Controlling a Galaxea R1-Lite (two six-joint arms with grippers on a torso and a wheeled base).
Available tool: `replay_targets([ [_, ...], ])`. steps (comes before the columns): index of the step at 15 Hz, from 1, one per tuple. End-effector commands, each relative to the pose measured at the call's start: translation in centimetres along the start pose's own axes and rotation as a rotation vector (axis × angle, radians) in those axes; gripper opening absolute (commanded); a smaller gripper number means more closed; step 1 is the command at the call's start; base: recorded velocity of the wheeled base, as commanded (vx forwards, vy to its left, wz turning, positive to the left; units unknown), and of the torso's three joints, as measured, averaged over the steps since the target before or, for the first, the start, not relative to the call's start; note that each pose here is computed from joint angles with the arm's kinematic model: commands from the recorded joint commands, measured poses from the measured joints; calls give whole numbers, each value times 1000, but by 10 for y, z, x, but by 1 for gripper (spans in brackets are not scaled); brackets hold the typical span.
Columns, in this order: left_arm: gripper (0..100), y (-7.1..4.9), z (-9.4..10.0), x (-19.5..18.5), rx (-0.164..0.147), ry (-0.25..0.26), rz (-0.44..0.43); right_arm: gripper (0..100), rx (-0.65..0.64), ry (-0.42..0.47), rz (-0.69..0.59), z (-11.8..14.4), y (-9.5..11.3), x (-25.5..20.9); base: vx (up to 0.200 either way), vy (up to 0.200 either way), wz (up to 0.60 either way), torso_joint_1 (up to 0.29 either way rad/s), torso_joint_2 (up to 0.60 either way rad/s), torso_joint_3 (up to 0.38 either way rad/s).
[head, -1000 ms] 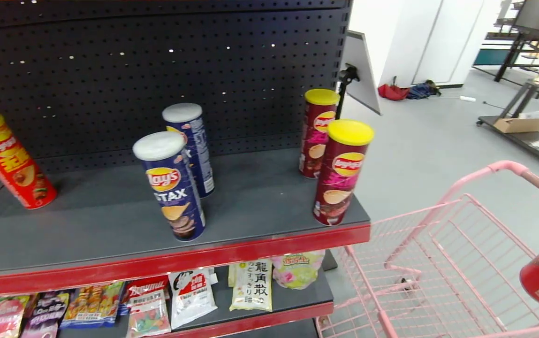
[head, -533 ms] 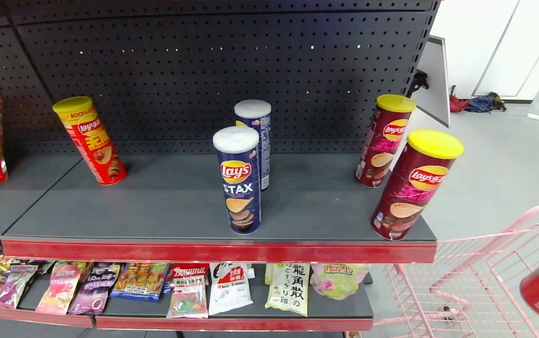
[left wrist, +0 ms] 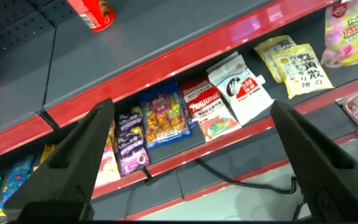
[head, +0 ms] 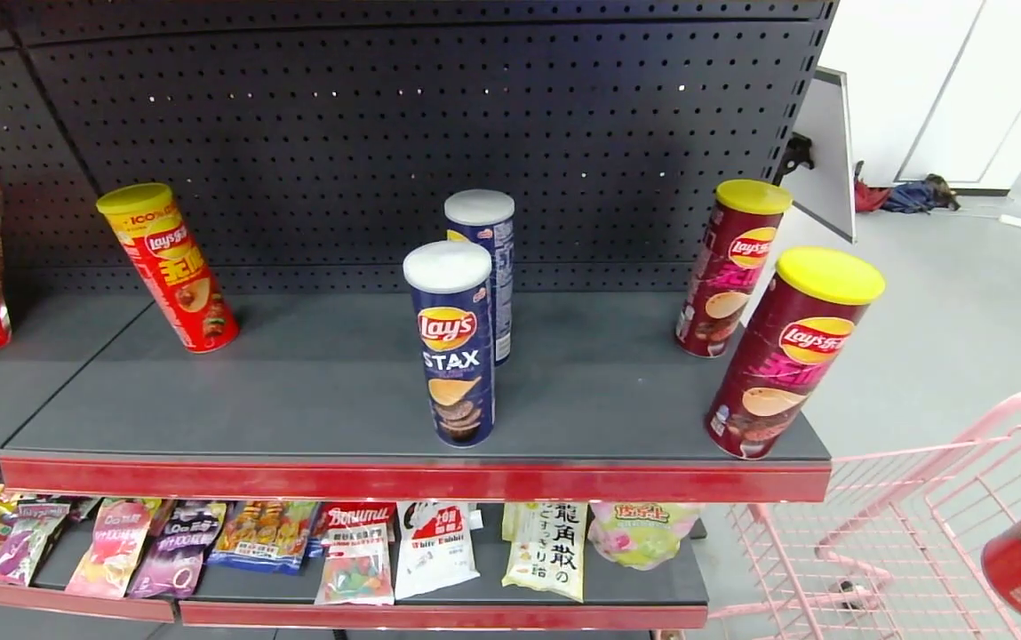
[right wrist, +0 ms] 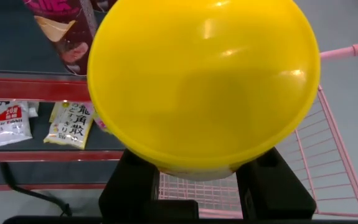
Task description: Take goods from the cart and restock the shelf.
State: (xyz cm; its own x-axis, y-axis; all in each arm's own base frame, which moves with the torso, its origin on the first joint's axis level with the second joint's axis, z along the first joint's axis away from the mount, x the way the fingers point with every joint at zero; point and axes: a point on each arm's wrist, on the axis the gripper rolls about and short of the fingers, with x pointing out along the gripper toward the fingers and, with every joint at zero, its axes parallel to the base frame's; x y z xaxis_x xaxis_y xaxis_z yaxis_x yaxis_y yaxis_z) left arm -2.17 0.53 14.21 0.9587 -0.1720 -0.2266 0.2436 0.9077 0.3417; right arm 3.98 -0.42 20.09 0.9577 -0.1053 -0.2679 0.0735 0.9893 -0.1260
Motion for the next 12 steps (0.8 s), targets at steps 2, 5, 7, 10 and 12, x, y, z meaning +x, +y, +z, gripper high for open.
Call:
replay_targets([
  [2, 100, -1, -3, -4, -1, -14, 6, 0, -2, 6, 1, -2, 0, 0, 0, 200, 0, 0, 2, 0],
  [5, 100, -1, -4, -4, 3, -13, 5, 0, -2, 8, 1, -3, 0, 1, 0, 200, 0, 1, 4, 2],
  [7, 100, -1, -4, -4, 3, -14, 4, 0, -2, 8, 1, -3, 0, 0, 0, 200, 0, 2, -2, 5],
  [10, 100, -1, -4, -4, 3, -14, 4, 0, -2, 6, 1, -3, 0, 0, 0, 200, 0, 2, 5, 4],
  [12, 100, -1, -3, -4, 2, -16, 5, 0, -2, -3, 1, -3, 0, -2, 0, 200, 0, 2, -2, 2],
])
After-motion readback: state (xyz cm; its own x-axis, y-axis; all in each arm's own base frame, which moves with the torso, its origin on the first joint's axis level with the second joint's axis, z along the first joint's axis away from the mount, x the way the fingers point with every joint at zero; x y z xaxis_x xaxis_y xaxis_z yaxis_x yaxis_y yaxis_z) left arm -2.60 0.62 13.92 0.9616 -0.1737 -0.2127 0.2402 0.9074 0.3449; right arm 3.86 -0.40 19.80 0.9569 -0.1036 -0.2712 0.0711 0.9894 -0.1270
